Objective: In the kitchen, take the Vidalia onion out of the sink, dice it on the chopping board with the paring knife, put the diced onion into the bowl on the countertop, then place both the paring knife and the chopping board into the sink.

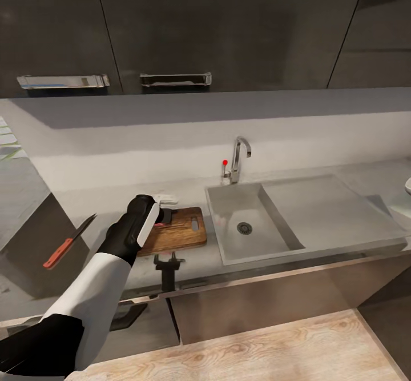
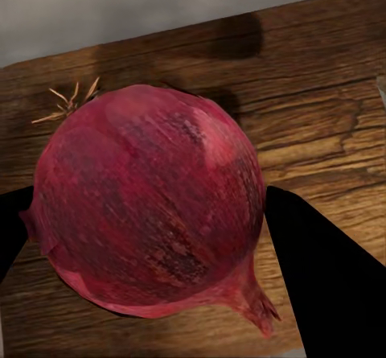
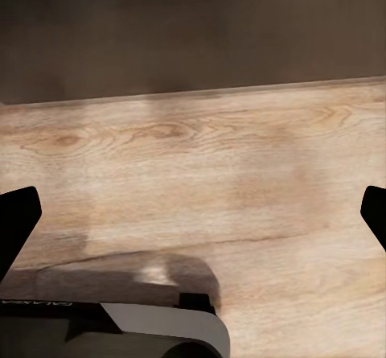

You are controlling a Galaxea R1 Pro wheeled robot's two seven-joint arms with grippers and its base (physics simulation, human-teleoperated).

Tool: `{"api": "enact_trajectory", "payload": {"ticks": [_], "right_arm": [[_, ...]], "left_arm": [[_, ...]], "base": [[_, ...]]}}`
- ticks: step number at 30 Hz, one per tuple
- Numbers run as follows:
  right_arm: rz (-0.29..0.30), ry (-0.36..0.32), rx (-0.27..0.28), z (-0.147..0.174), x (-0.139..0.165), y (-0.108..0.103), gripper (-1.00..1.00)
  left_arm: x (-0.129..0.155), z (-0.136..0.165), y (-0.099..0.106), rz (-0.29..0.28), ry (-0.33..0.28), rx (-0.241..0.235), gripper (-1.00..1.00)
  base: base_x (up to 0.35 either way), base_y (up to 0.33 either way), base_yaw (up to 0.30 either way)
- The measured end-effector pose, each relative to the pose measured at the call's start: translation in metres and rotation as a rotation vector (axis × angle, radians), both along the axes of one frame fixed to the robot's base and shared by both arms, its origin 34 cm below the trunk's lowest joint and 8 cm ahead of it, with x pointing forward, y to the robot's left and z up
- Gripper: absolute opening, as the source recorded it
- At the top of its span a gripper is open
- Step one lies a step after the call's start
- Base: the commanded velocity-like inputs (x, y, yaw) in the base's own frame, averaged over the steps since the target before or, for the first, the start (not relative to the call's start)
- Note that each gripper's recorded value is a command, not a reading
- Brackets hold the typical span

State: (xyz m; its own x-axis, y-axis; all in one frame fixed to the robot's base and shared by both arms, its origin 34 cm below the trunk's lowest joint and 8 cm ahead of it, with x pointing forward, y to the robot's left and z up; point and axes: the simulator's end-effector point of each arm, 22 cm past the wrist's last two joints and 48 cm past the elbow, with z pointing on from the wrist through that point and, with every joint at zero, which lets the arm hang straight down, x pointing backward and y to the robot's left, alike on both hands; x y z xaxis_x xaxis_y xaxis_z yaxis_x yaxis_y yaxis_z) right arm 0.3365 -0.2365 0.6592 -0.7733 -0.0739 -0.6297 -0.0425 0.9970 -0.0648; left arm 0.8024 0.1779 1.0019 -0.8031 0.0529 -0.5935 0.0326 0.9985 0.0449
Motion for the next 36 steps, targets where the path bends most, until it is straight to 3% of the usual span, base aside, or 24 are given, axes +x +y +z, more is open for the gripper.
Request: {"api": "enact_trajectory", "payload": {"ticks": [36], "right_arm": [[0.0, 0.001, 0.0, 0.0, 0.0, 0.0, 1.0]], "left_arm": [[-0.009, -0.02, -0.001, -0.004, 0.05, 0.007, -1.0]], "base": [[0.004, -0.006, 0.0]]}}
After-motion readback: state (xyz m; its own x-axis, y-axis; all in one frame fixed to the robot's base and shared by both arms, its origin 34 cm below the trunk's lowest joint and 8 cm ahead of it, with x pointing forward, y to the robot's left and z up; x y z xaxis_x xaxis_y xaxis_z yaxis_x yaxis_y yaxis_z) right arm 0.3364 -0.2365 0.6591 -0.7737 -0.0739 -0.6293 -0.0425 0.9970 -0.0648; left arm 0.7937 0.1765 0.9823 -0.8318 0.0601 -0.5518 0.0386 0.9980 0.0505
